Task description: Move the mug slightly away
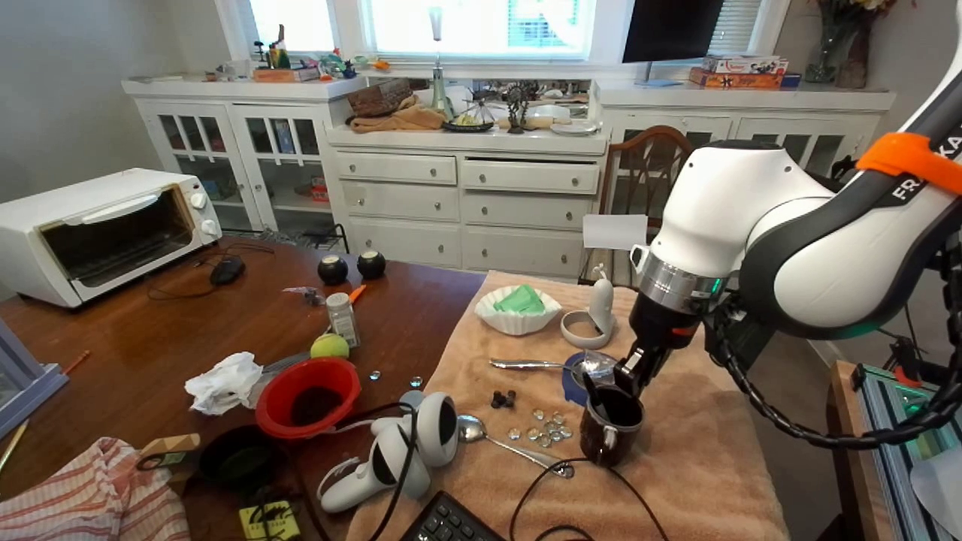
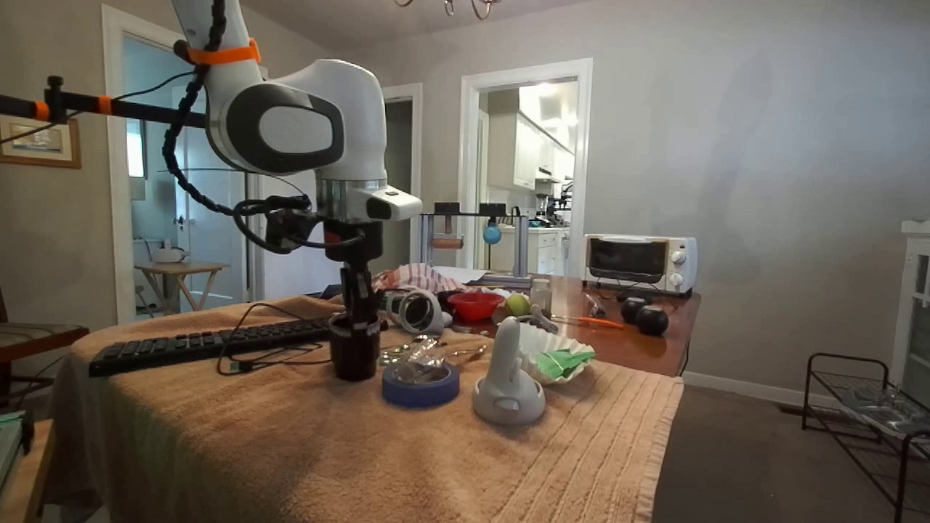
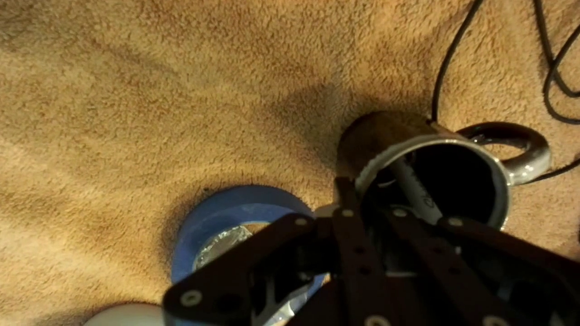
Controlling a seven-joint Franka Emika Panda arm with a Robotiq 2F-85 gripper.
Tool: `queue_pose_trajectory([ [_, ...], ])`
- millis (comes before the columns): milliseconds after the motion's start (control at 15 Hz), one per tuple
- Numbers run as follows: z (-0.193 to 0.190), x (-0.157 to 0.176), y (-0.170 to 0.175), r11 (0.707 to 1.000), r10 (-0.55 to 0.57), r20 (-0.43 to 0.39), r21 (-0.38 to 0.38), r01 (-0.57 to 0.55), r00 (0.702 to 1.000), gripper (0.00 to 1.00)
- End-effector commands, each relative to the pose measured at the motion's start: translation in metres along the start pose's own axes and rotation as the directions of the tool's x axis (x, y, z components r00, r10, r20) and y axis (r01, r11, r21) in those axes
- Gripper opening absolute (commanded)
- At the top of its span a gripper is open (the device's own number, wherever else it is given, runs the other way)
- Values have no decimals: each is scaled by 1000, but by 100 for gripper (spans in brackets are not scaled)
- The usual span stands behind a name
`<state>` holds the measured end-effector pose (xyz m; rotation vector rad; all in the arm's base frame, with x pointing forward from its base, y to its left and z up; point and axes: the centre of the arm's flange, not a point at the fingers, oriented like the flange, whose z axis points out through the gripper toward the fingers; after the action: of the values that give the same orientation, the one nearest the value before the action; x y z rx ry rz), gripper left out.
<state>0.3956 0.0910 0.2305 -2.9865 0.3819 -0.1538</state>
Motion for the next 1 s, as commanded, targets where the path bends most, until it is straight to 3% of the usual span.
queue_pose_trajectory([
  [0,-9,-3,-7,999,34,-4,13,-34,999,2],
  [267,-55,4,-19,980,193,-22,-44,-194,981,2],
  [467,-90,16,-25,934,355,42,-70,-352,934,2],
  [733,-128,35,-36,848,529,139,-104,-519,837,2],
  [933,-146,51,-42,764,644,168,-93,-638,746,2],
])
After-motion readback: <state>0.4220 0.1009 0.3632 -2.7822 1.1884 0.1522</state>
